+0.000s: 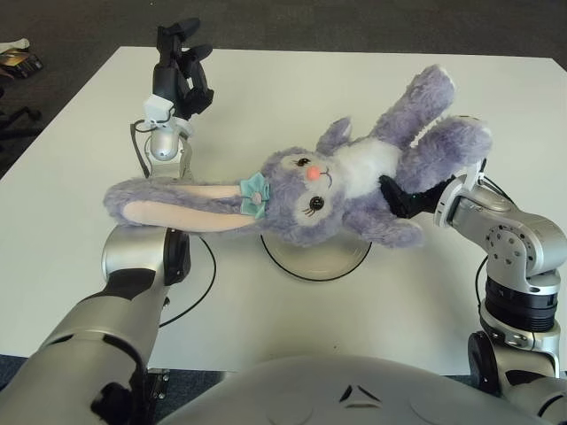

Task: Put the doll into the plate.

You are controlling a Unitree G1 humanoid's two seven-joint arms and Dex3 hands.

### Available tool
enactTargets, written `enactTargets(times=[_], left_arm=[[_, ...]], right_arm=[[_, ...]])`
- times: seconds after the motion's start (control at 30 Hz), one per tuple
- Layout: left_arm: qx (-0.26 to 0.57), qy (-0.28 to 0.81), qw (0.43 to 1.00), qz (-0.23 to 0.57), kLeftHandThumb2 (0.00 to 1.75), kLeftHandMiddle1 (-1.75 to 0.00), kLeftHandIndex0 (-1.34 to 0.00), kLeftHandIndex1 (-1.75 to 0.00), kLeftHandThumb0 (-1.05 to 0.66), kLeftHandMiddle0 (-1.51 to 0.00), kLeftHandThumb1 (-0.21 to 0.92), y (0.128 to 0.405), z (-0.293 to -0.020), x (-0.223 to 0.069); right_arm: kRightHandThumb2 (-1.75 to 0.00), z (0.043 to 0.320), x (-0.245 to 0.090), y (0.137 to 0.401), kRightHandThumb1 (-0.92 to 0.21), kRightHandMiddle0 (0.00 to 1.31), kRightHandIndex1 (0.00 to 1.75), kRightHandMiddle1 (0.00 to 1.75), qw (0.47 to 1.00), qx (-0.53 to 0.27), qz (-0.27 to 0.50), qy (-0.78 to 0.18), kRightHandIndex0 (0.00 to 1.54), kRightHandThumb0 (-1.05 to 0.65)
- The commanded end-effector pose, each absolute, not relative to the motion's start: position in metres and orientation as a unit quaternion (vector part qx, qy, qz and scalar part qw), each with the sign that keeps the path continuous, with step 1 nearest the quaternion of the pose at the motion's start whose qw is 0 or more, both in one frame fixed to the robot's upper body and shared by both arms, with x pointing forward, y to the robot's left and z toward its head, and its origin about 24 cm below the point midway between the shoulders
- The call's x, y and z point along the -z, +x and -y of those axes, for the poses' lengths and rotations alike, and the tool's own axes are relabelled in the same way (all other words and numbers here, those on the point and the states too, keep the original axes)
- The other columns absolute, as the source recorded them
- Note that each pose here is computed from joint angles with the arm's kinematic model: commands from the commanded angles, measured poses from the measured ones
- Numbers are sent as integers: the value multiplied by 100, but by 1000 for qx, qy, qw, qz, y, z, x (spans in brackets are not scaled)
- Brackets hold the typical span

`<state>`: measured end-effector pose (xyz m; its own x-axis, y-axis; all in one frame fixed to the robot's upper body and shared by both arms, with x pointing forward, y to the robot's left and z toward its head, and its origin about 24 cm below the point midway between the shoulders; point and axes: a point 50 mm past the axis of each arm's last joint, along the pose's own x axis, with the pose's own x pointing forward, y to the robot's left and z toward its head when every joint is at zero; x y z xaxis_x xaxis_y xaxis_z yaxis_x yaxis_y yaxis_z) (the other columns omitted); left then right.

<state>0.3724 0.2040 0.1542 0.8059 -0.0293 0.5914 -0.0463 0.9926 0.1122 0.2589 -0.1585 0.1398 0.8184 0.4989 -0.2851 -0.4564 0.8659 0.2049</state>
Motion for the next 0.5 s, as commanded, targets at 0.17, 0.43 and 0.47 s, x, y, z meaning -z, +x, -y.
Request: enactTargets(times=[0.17, 0.43, 0.47], left_arm=[[-5, 79, 950, 301, 82, -92, 0, -109, -75, -11, 92, 372, -205, -150], [-9, 83, 948, 306, 83, -94, 0, -108, -75, -11, 92, 371, -202, -150], [-10, 83, 948, 307, 83, -94, 0, -106, -76, -12, 92, 371, -202, -150]], right_arm=[[-152, 157, -137, 254, -1, 69, 127, 175, 945, -267, -181, 53, 98, 0], [-159, 157, -131, 253, 2, 68, 144, 175, 940, -277, -188, 63, 94, 0], [-157, 156, -130, 253, 0, 68, 143, 175, 939, -279, -189, 63, 93, 0]])
